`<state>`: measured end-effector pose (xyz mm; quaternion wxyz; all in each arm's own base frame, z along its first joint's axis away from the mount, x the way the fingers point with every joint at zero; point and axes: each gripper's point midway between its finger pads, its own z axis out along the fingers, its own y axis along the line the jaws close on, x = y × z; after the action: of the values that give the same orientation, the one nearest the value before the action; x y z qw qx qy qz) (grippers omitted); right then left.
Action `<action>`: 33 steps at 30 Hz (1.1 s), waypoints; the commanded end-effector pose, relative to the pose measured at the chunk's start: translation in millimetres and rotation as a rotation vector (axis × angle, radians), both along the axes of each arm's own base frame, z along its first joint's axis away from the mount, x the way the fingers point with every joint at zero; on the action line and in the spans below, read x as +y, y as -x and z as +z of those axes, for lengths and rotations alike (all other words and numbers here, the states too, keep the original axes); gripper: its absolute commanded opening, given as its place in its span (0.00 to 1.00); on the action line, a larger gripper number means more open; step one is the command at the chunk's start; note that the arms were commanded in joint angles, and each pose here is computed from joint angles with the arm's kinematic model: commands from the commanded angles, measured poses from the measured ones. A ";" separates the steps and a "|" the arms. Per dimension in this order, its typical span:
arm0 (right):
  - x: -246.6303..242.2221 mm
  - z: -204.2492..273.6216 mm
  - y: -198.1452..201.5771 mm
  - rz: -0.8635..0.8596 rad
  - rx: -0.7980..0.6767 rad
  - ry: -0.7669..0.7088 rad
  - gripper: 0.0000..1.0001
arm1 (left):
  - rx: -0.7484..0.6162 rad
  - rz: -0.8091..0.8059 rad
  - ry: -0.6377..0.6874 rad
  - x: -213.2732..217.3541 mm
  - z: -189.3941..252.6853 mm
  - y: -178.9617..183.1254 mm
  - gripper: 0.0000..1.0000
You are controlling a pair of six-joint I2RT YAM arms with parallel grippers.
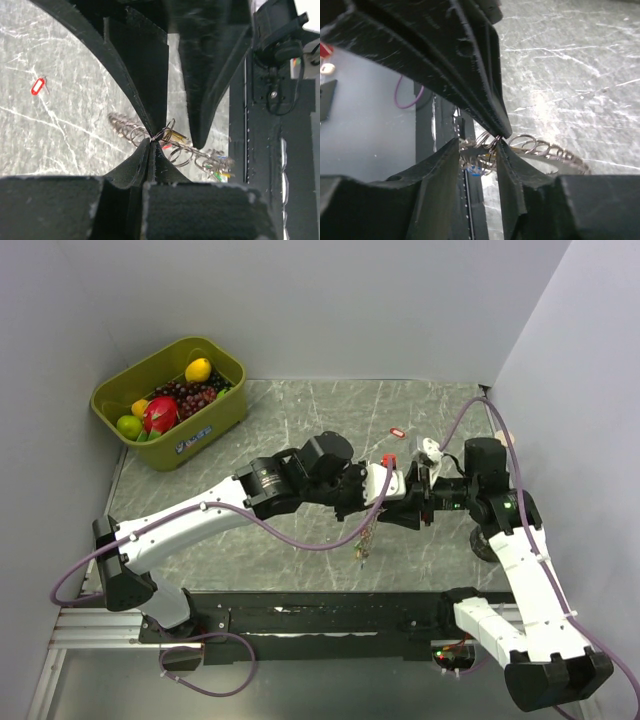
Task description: Remove the keys from the keyring
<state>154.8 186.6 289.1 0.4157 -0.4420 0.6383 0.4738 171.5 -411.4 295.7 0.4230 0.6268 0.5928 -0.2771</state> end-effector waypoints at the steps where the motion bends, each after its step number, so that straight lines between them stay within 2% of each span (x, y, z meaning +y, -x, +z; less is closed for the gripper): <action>1: -0.7 33.2 13.4 0.048 -0.164 -0.024 0.44 | 0.046 -0.029 0.085 -3.3 19.9 4.8 0.01; 6: -7.7 30.2 4.9 -0.003 -0.221 0.012 0.44 | 0.098 -0.051 0.117 2.5 27.3 3.5 0.01; 11: -16.0 30.6 -4.7 -0.053 -0.274 0.022 0.40 | 0.156 -0.123 0.147 5.2 37.5 15.8 0.01; 28: -16.2 8.8 -16.3 -0.080 -0.292 0.036 0.41 | 0.276 -0.190 0.198 3.2 54.2 18.2 0.01; 31: -15.6 8.3 -19.2 -0.083 -0.293 0.032 0.38 | 0.285 -0.202 0.198 2.2 54.3 19.9 0.01; 33: -14.2 9.6 -18.0 -0.072 -0.294 0.021 0.31 | 0.285 -0.205 0.195 2.1 53.1 20.7 0.01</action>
<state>169.8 169.9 292.2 0.5011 -0.4803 0.6077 0.3860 158.8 -404.8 316.8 0.3447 0.5935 0.5865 -0.4300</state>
